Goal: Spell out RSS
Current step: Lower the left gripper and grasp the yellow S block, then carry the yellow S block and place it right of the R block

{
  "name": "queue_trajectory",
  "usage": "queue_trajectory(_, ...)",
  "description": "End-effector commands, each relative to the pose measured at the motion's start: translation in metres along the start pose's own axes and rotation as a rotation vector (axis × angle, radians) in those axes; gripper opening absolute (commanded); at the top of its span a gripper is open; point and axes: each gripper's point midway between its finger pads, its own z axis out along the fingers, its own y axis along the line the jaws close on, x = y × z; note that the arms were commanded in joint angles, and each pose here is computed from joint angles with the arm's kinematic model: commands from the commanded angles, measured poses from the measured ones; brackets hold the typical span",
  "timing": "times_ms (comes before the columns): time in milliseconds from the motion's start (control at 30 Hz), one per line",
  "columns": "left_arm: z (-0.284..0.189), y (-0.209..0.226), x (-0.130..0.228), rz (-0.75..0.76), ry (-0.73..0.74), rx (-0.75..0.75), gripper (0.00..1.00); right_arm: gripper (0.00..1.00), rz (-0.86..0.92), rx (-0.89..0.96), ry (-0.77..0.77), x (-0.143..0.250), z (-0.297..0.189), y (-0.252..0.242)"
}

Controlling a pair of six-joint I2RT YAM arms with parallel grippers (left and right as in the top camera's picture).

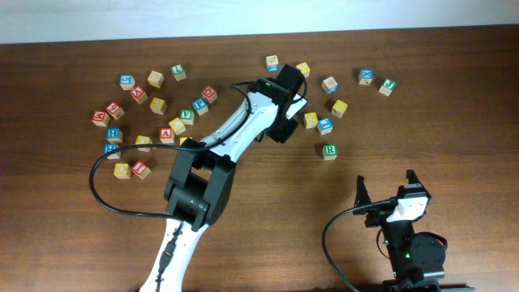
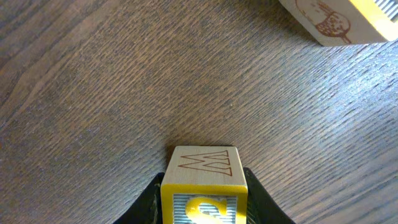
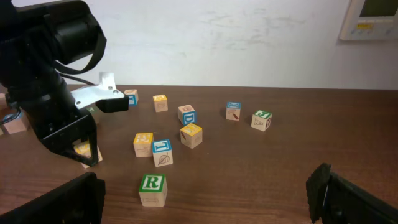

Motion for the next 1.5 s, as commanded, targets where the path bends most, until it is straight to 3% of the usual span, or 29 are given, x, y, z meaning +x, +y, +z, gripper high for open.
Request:
queue_trajectory(0,-0.020,0.001,-0.006,-0.020,-0.016,-0.005,0.24,0.98,0.008,0.016,0.006,0.003,0.000,-0.003)
queue_trajectory(267,-0.101,-0.012,-0.018,-0.105,-0.086,0.075,0.21,0.98,0.008,0.016,0.006,0.003,0.000,-0.003)
queue_trajectory(400,-0.131,-0.020,0.015,-0.183,0.015,0.108,0.19,0.98,0.008,0.016,0.006,0.003,0.000,-0.003)
queue_trajectory(567,-0.132,-0.027,0.060,-0.231,0.205,0.113,0.16,0.98,0.008,0.016,0.006,0.003,0.000,-0.003)
queue_trajectory(700,-0.126,-0.028,0.072,-0.269,0.257,0.110,0.14,0.98,0.008,0.016,0.006,0.003,0.000,-0.003)
queue_trajectory(867,-0.090,-0.034,0.107,-0.324,0.386,0.102,0.15,0.98,0.008,0.016,0.006,0.003,0.000,-0.003)
queue_trajectory(1067,-0.063,-0.041,0.114,-0.364,0.387,0.125,0.14,0.98,0.008,0.016,0.006,0.003,0.000,-0.003)
queue_trajectory(1233,-0.044,-0.014,0.121,-0.515,0.366,-0.059,0.17,0.98,0.008,0.016,0.006,0.003,0.000,-0.003)
queue_trajectory(1467,-0.039,0.004,0.114,-0.592,0.311,-0.128,0.18,0.98,0.008,0.016,0.006,0.003,0.000,-0.003)
